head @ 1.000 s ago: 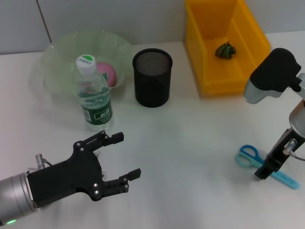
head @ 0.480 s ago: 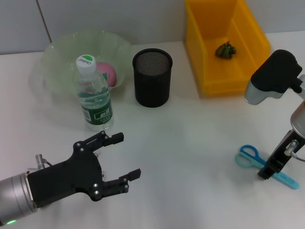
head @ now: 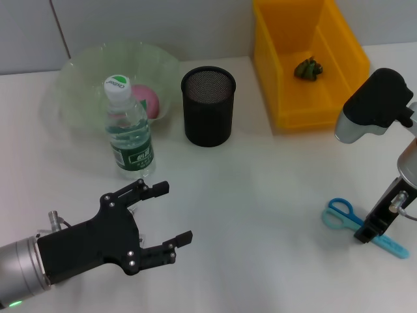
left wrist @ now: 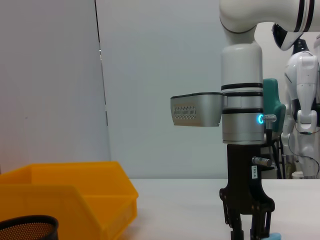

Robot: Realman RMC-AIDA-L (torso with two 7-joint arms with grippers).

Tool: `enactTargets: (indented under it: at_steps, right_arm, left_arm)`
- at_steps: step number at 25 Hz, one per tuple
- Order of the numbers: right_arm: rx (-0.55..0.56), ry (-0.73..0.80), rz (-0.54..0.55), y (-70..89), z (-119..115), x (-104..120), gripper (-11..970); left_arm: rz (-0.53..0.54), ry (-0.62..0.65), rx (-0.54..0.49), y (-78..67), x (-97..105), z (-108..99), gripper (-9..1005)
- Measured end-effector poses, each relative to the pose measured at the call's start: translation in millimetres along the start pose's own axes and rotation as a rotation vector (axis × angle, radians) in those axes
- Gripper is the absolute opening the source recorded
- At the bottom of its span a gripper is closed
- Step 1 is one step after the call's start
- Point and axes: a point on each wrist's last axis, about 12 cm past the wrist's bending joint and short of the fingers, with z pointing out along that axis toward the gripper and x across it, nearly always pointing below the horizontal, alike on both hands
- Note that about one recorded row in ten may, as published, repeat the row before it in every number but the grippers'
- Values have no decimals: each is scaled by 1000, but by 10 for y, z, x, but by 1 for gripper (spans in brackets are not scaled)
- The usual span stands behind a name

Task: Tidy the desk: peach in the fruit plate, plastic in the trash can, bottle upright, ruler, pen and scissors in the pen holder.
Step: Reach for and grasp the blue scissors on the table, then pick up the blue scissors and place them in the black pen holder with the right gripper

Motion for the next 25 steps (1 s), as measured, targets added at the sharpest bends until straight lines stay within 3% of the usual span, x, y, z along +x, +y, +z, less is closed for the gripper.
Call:
enactTargets:
  at_steps: [13,18,25]
  right_arm:
    - [-3,-9,-12,16,-29,-14,370]
    - [2,-19,-17,21,-63,-22,237]
    - [28,-67,-10,5,-167,-17,218]
  left_arm:
    - [4,-2,3,12,-9,13,838]
    - [5,-2,4,15,-12,17,838]
    - [5,-3,5,13,-13,23,838]
